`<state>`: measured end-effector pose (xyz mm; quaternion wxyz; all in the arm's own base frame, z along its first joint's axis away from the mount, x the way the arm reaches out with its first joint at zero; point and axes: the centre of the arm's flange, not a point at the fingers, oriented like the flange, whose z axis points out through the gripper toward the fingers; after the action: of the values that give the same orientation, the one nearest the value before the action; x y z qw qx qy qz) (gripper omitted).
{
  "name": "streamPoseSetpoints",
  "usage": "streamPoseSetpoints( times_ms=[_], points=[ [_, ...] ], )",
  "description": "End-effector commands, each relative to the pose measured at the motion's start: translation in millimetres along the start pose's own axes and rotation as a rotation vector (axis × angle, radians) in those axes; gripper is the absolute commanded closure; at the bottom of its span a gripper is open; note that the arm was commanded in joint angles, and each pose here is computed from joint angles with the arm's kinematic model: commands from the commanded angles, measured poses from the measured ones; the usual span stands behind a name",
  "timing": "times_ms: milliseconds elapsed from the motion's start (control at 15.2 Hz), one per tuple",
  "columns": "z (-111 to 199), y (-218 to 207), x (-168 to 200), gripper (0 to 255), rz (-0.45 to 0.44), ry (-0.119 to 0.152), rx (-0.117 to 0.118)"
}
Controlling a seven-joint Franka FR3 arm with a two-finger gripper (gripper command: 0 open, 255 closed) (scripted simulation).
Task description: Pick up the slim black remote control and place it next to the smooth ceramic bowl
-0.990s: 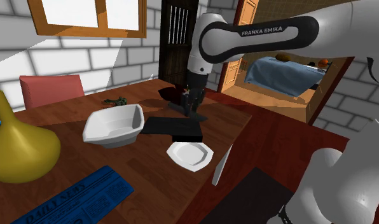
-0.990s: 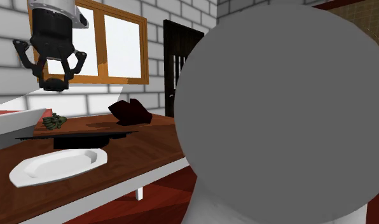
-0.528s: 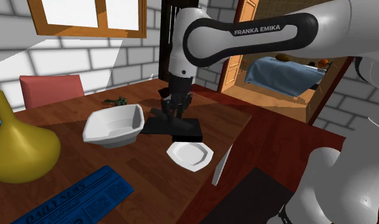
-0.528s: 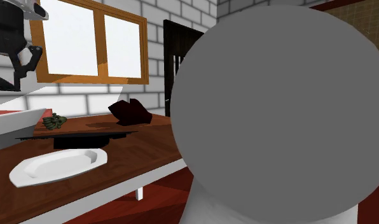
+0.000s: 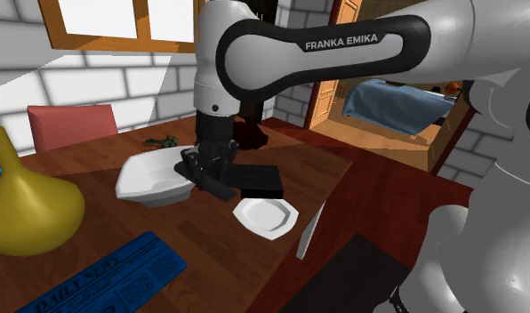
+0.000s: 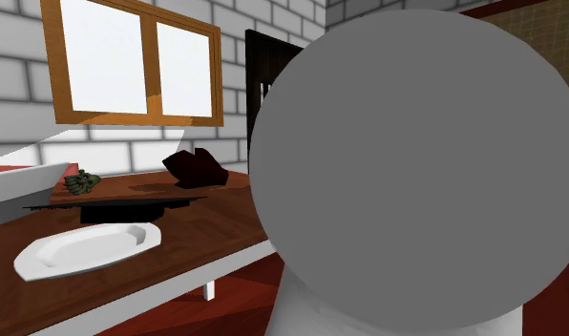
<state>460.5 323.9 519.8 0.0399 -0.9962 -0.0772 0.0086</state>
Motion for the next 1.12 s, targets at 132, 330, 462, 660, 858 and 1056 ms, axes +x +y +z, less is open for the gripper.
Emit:
streamPoseSetpoints(
  times_ms=[132,330,462,660,858,1056],
  points=[
    [12,-24,-1,255,0.001,0.0,0.0],
    [28,-22,-1,255,0.001,0.0,0.0],
    [39,-22,-1,255,0.001,0.0,0.0],
    [54,-20,-1,255,0.001,0.0,0.0],
    [70,-19,-1,255,0.001,0.0,0.0],
    [86,-18,0,255,0.001,0.0,0.0]
  ],
)
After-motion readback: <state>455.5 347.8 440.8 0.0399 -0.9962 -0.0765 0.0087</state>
